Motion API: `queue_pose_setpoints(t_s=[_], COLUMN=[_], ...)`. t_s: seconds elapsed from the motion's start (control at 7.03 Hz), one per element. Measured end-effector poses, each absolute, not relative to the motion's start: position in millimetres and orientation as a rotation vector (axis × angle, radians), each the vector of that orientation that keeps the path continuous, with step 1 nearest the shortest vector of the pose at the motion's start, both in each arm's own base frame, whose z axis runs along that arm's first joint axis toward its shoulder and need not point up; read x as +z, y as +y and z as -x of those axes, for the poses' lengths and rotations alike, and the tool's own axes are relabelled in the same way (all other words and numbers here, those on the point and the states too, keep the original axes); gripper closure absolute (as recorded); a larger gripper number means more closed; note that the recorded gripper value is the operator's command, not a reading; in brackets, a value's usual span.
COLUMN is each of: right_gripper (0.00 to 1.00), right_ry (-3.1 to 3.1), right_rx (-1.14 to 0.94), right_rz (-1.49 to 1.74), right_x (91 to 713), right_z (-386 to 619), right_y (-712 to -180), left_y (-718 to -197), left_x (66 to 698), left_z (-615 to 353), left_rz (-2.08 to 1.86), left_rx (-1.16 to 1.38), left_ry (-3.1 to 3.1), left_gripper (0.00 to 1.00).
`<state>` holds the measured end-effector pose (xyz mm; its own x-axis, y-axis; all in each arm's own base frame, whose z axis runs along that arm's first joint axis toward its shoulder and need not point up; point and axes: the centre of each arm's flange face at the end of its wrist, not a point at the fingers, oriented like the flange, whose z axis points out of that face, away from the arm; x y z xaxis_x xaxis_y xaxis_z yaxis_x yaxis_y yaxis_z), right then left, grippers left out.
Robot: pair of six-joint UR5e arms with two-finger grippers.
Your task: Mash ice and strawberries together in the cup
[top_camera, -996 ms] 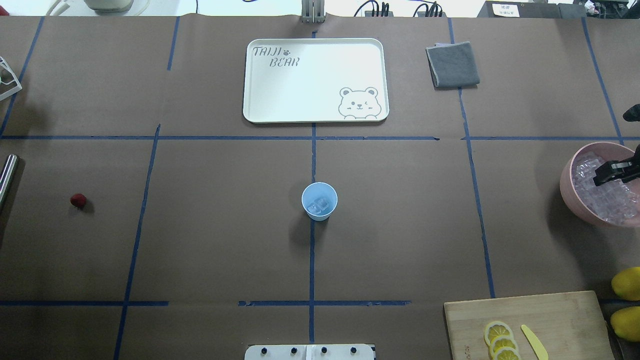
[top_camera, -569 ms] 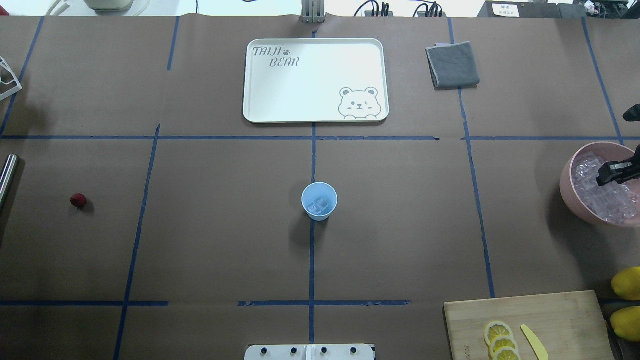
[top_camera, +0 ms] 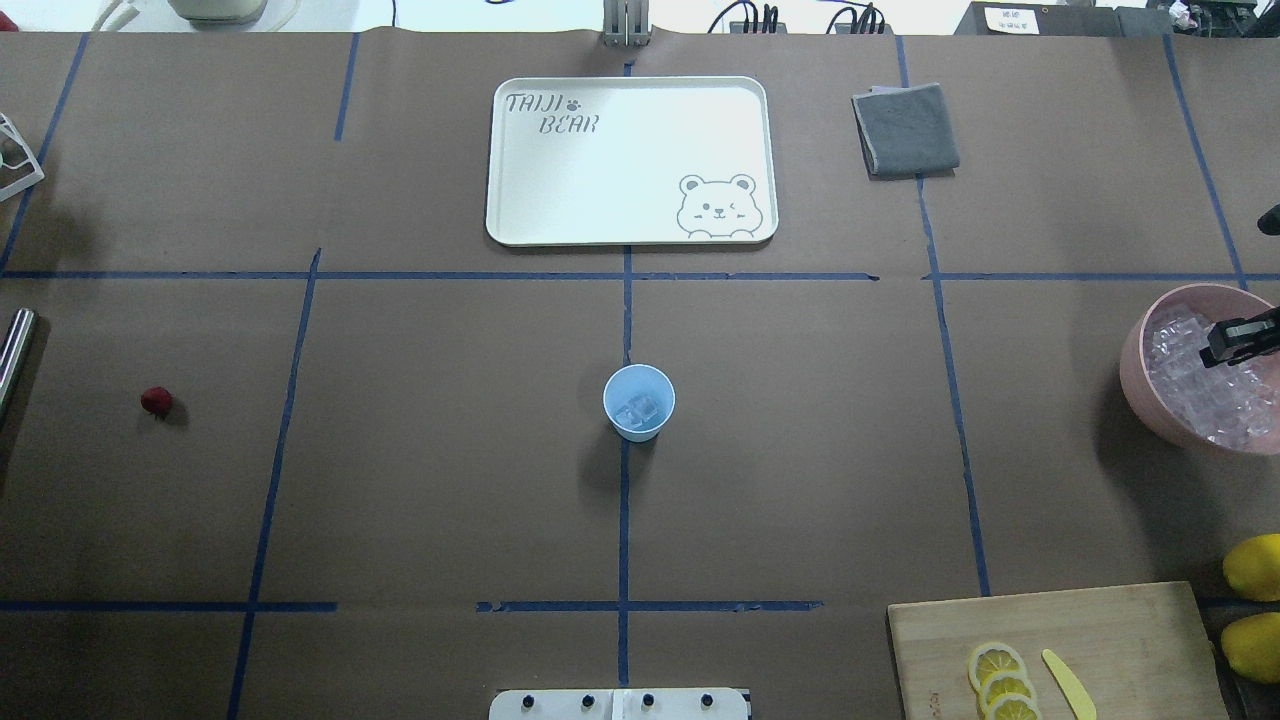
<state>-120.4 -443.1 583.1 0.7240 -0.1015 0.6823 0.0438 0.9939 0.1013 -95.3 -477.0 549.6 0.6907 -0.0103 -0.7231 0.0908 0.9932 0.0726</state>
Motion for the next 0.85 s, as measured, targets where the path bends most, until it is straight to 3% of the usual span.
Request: queue_pose_setpoints(t_s=[0.28, 0.85], right_gripper=[1.00, 1.00], right_ry=[-0.790, -0.834], right_rx=[-0.071, -0.114], right_rz=[-0.140, -0.105], right_x=[531, 350], right_z=[104, 190], right_y=[-437, -504], left_y=[-477, -475], left_x=[549, 552], left_z=[95, 94], left_rz=[-0.104, -0.100], left_rx=[-0.057, -0.059], left_ry=[0.817, 0.819], left_gripper=[0.00, 0.00])
